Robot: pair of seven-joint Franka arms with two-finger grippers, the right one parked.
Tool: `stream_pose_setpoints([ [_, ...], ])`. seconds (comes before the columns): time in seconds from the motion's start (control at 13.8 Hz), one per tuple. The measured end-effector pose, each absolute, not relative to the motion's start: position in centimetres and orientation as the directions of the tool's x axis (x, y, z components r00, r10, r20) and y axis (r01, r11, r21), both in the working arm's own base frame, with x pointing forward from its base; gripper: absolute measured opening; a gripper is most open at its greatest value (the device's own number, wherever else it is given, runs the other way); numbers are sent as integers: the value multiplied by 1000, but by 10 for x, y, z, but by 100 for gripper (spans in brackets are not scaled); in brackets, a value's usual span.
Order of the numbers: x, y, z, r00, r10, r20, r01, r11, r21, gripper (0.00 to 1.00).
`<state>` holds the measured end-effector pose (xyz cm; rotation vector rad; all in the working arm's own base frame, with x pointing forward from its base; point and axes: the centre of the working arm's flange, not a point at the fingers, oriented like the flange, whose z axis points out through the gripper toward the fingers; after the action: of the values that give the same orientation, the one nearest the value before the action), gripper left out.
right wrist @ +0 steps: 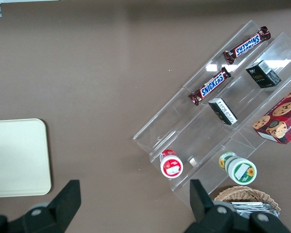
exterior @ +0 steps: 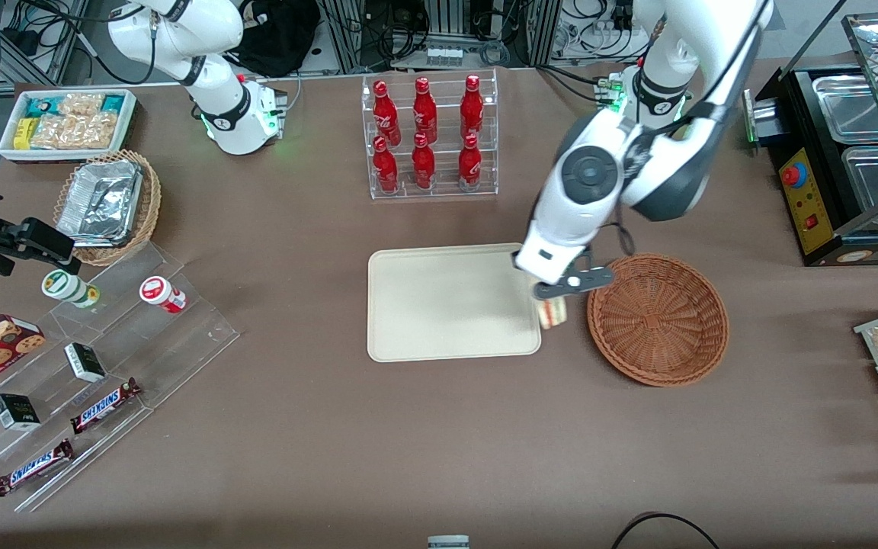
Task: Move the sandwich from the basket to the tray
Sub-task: 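Lift the sandwich and carry it toward the cream tray, then lower the sandwich upright onto the tray and open the left gripper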
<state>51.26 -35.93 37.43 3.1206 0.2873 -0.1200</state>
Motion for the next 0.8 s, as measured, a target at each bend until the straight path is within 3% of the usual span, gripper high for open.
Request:
stream_pose_setpoints([
  [0.51,472,-461,296,998,37,-50,41,-995,92,14],
  [0.8,465,-475,269,998,29,-53,34,-994,102,14],
])
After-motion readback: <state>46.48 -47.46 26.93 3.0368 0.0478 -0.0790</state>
